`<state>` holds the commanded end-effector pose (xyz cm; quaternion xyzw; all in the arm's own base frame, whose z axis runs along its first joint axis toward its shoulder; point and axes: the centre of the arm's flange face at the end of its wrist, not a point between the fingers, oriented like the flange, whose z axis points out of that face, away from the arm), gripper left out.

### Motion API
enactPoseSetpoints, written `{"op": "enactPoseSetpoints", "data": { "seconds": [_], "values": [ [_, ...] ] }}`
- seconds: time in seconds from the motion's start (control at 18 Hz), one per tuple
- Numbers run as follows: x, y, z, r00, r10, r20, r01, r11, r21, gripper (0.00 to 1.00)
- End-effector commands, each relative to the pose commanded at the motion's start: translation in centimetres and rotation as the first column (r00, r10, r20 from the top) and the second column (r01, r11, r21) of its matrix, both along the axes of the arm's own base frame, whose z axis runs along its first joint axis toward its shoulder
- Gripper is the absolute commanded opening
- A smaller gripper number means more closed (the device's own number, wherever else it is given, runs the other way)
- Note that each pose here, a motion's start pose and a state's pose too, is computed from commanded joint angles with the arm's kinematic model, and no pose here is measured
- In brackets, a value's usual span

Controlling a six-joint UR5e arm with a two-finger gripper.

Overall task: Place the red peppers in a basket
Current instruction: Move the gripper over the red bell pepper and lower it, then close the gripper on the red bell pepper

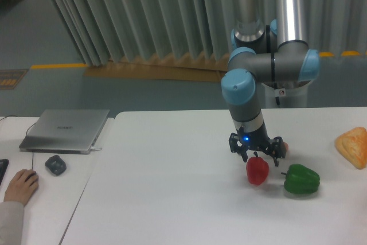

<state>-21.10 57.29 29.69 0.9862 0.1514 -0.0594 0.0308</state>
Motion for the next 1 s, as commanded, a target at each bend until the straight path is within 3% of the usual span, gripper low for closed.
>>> {"op": "enactPoseSetpoints", "data": {
  "seconds": [0.72,0.83,0.89,0.94,1.0],
  "values": [
    [0.2,0.7,-2.8,1.0,-0.012,0.017,0.013,0.999,-0.042,1.0],
    [0.2,0.8,-2.8,1.0,-0.012,0.016,0.013,0.999,-0.043,0.88],
    [0.2,0.7,-3.0,1.0,-0.011,0.017,0.011,0.999,-0.045,0.8],
    [0.2,0.8,-3.2,1.0,-0.011,0.019,0.012,0.999,-0.049,0.64],
    [0.1,0.8,-2.9,1.0,-0.013,0.022,0.014,0.999,-0.043,0.59]
  ]
}}
